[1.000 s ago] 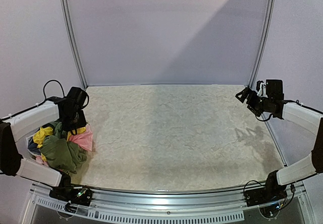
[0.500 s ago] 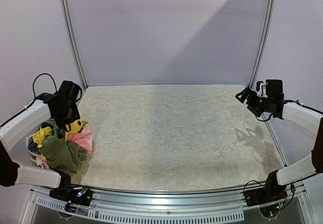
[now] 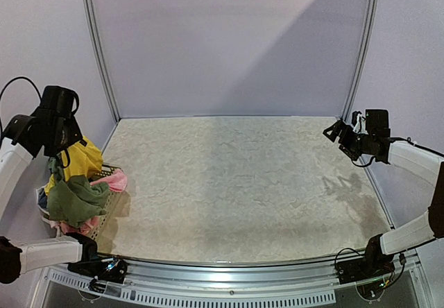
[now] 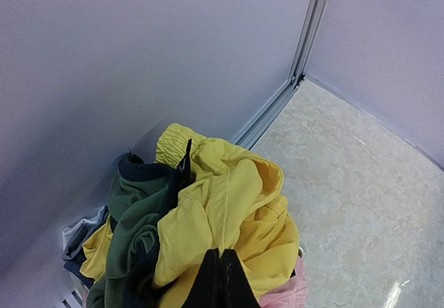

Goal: Fold and stack the mixed laundry pile
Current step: Pick up the crumpled shorts and place them in the bin, then place the crumpled shorts at the center of the board.

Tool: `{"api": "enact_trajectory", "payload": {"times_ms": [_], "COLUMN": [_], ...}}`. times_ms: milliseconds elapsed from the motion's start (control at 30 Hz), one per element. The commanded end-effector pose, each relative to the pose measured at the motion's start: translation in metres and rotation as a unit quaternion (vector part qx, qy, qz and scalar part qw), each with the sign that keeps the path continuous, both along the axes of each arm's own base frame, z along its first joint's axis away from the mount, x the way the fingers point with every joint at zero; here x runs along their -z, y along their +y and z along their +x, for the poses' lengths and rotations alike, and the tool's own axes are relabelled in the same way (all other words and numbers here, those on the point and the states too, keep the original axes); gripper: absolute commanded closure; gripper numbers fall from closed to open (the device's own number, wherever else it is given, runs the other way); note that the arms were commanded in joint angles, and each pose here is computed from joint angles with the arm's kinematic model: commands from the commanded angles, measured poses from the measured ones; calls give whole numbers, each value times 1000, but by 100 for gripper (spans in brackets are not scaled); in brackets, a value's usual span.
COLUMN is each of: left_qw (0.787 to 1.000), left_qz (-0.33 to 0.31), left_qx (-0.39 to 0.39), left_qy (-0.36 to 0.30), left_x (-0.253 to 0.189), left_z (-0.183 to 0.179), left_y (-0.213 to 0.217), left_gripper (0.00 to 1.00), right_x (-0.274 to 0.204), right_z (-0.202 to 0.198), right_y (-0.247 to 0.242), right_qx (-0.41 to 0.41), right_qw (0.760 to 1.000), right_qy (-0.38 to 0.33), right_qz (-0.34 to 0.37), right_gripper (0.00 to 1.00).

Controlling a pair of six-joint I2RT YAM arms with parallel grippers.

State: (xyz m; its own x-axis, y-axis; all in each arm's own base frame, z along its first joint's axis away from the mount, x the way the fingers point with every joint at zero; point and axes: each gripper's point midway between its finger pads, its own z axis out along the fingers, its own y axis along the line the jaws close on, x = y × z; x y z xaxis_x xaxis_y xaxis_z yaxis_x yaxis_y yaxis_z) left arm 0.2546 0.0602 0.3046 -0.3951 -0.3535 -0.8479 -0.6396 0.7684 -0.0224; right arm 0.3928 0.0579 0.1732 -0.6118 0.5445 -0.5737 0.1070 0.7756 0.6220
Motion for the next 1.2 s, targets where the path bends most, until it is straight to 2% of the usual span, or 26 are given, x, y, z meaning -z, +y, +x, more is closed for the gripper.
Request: {"api": "enact_trajectory", "payload": {"times_ms": [0, 267, 600, 800, 933, 1167], "left_qw": [998, 992, 978, 967, 956, 923], "left_qz": [16, 9, -31, -45, -62, -106], "left_qx": [-21, 4, 95, 133, 178, 269], "left_qy": [-54, -123, -186, -212, -226, -253], "left_x": [-46, -106, -161, -185, -201, -232], "left_z": [-12, -19, 5, 19, 36, 73], "left_y": [13, 10, -21, -36, -55, -104], "left_gripper": [100, 100, 100, 100, 100, 100], "right_x": [-13, -19, -51, -54, -55, -59], "right_z": [1, 0, -9, -10, -10, -12], "right_y": [3, 7, 26, 25, 30, 34], "right_qx": [-14, -26, -68, -67, -81, -89], "right_qw": [1000, 999, 989, 988, 986, 984], "right_qy": [-24, -43, -130, -137, -143, -156], "right_qz": [-1, 4, 19, 14, 20, 17], "right_gripper": [1, 1, 1, 1, 1, 1]}}
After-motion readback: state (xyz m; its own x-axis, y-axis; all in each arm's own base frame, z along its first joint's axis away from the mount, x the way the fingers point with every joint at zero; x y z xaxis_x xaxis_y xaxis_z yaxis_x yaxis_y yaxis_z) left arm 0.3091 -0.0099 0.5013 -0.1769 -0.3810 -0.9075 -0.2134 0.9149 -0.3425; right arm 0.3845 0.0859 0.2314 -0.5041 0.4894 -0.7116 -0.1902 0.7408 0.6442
